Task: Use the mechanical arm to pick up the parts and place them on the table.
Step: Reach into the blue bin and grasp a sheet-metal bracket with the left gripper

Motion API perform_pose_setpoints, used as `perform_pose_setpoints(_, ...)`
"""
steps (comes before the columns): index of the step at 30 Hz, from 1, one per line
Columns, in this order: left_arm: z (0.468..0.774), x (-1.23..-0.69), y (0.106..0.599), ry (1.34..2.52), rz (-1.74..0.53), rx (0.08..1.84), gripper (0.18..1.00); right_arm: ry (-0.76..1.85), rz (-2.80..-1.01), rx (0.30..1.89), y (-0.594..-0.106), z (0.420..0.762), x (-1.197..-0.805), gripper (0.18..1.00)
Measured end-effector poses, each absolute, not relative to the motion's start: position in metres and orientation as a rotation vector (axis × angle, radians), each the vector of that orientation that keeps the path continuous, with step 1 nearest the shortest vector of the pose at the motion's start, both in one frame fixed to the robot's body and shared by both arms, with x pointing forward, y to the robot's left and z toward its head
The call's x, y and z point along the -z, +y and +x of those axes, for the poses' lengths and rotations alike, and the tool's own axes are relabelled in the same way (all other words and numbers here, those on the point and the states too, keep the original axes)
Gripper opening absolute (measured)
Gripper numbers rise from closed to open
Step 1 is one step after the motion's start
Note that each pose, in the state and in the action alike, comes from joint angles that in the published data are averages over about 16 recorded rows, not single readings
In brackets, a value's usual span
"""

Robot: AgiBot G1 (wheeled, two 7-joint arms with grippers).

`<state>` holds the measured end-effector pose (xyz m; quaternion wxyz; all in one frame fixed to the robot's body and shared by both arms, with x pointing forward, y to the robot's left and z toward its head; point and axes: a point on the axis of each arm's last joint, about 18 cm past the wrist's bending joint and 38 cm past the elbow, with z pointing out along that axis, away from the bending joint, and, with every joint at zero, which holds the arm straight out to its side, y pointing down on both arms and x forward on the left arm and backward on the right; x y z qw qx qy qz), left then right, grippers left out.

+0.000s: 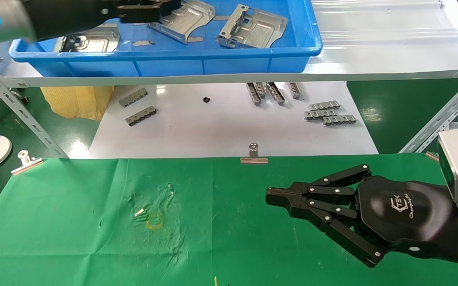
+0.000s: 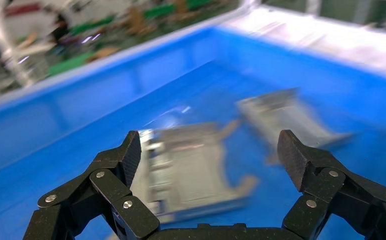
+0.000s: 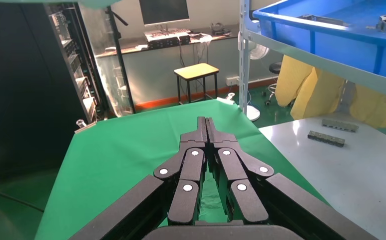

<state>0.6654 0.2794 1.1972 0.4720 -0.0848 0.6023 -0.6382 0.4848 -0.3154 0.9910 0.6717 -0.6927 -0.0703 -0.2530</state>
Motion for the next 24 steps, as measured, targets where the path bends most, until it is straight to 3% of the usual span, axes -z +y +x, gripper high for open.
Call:
perform_pose_setpoints(10,0.708,-1.209,0.26,1.437,-0.421,1.444,1.0,-0.158,-1.56,0.57,-0.315,0.485,-0.991,0.191)
perform_pose_setpoints(24,0.721,-1.208,0.252,1.424,-0.504,1.39,0.946,-0.158,-1.56,0.57,-0.315,0.485,-0.991,0.191)
